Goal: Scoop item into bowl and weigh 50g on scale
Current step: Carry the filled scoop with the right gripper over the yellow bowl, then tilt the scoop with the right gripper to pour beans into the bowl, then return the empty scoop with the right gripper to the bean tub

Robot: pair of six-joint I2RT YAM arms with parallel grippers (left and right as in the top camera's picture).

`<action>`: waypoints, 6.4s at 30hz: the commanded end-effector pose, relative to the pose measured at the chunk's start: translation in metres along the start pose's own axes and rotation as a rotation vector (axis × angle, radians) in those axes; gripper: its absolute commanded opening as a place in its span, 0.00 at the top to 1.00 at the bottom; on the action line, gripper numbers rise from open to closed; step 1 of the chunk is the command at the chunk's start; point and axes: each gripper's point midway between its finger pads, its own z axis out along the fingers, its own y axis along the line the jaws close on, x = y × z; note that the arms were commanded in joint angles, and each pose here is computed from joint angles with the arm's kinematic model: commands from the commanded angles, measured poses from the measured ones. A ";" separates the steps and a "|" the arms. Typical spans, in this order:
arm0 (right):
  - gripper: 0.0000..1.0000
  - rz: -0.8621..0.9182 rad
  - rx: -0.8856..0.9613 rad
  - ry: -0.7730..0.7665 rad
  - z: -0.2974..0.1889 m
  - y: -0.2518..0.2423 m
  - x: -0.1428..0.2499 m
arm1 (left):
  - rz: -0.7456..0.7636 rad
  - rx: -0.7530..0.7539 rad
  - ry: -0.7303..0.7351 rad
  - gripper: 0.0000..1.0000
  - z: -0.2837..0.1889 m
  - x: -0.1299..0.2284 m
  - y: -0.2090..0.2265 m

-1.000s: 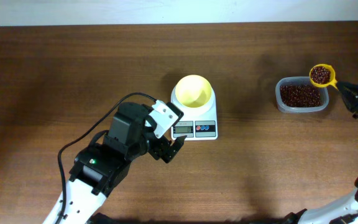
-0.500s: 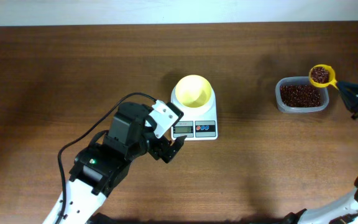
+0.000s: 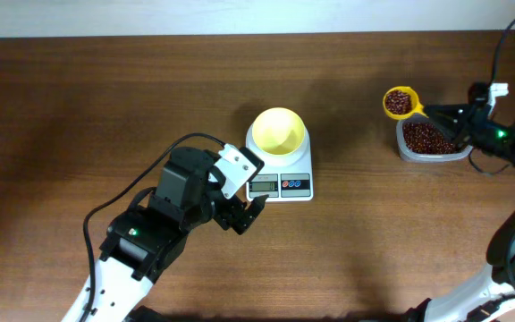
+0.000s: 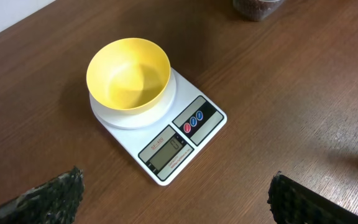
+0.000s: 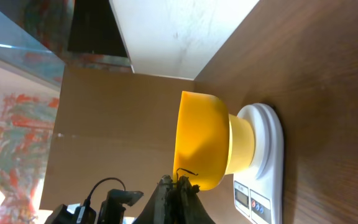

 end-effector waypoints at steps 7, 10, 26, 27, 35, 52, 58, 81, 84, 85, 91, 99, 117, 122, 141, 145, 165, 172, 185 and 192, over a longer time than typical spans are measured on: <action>0.96 -0.001 -0.058 0.129 0.044 0.009 0.026 | 0.002 0.009 -0.006 0.01 -0.001 0.001 -0.001; 0.96 -0.003 -0.063 0.161 0.056 0.011 0.033 | 0.002 0.009 -0.006 0.01 -0.001 0.001 -0.001; 0.96 -0.013 -0.074 0.322 0.109 0.018 0.075 | 0.002 0.009 -0.006 0.01 -0.001 0.001 -0.001; 0.96 -0.020 -0.077 0.332 0.112 0.019 0.078 | 0.002 0.009 -0.006 0.01 -0.001 0.001 -0.001; 0.96 -0.027 -0.059 0.373 0.127 0.018 0.090 | 0.002 0.009 -0.006 0.01 -0.001 0.001 -0.001; 0.96 -0.010 0.002 0.396 0.157 0.018 0.089 | 0.002 0.009 -0.006 0.01 -0.001 0.001 -0.001; 0.96 -0.017 0.015 0.409 0.172 0.020 0.093 | 0.002 0.009 -0.006 0.01 -0.001 0.001 -0.001; 0.96 -0.264 0.114 0.387 0.193 -0.001 0.098 | 0.002 0.009 -0.006 0.01 -0.001 0.001 -0.001; 0.96 -0.366 0.095 0.393 0.193 -0.001 0.098 | 0.002 0.009 -0.006 0.01 -0.001 0.001 -0.001; 0.96 -0.398 0.088 0.395 0.193 -0.001 0.098 | 0.002 0.009 -0.006 0.01 -0.001 0.001 -0.001; 0.96 -0.510 0.115 0.383 0.194 -0.008 0.093 | 0.002 0.009 -0.006 0.01 -0.001 0.001 -0.001; 0.96 -0.568 0.155 0.374 0.196 -0.015 0.090 | 0.002 0.009 -0.006 0.01 -0.001 0.001 -0.001; 0.96 -0.789 0.135 0.435 0.214 -0.016 0.109 | 0.002 0.009 -0.006 0.01 -0.001 0.001 -0.001; 0.96 -0.865 0.173 0.430 0.214 -0.024 0.103 | 0.002 0.009 -0.006 0.01 -0.001 0.001 -0.001; 0.96 -1.118 0.186 0.443 0.213 -0.031 0.095 | 0.002 0.009 -0.006 0.01 -0.001 0.001 -0.001; 0.96 -1.229 0.163 0.461 0.213 -0.031 0.095 | 0.002 0.009 -0.006 0.01 -0.001 0.001 -0.001; 0.96 -1.778 -0.037 0.593 0.205 -0.037 0.115 | 0.002 0.009 -0.006 0.01 -0.001 0.001 -0.001; 0.96 -1.749 -0.145 0.539 0.207 -0.018 0.123 | 0.002 0.009 -0.006 0.01 -0.001 0.001 -0.001; 0.96 -1.123 0.160 0.231 0.192 0.085 0.072 | 0.002 0.009 -0.006 0.01 -0.001 0.001 -0.001; 0.96 -0.992 0.401 -0.011 0.123 0.076 -0.006 | 0.002 0.009 -0.006 0.01 -0.001 0.001 -0.001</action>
